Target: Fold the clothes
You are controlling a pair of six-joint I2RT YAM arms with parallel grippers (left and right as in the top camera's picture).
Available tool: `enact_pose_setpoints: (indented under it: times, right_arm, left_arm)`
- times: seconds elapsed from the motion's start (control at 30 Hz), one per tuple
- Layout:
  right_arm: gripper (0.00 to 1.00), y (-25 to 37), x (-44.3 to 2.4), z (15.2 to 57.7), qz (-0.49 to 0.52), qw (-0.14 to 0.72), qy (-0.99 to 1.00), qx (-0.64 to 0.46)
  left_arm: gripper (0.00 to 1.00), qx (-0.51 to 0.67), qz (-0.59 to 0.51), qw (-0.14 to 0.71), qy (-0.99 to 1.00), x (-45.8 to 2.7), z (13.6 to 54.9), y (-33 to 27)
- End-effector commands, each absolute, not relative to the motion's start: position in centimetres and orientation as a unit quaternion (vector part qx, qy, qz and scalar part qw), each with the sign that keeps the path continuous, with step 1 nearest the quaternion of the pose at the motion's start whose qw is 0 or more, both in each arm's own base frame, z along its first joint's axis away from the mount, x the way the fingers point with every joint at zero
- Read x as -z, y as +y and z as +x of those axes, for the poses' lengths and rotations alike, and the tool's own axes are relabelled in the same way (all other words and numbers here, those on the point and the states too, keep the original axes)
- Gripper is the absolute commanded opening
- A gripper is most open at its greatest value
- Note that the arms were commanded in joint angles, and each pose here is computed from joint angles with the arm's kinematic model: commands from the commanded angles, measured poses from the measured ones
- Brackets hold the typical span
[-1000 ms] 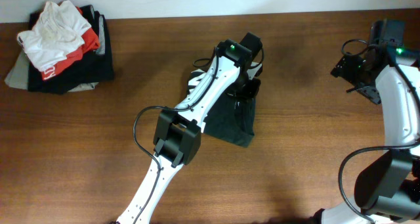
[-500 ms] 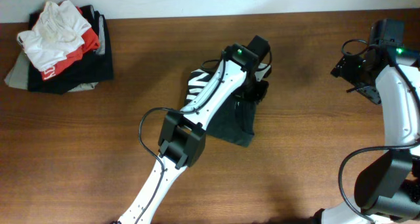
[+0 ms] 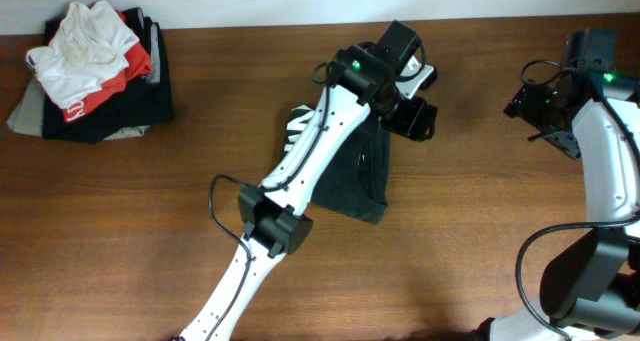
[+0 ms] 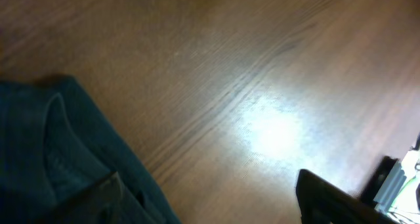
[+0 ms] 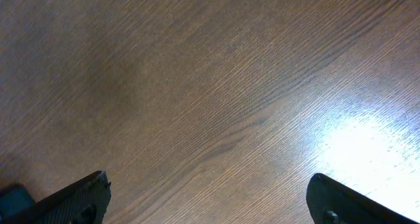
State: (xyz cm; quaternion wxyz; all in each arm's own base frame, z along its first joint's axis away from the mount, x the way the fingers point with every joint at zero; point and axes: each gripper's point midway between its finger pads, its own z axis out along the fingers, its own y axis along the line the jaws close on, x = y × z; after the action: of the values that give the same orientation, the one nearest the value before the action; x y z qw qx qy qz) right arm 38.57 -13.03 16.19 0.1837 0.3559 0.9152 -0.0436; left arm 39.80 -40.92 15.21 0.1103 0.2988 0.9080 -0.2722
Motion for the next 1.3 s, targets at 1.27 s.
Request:
enact_pose_setpoints:
  times: [1.27]
  right_arm:
    - [0.99,-13.5,-16.2,38.5,0.36,0.185,0.913,0.054]
  left_arm:
    - [0.99,0.349,0.179,-0.113,0.913,-4.6,41.5,-19.0]
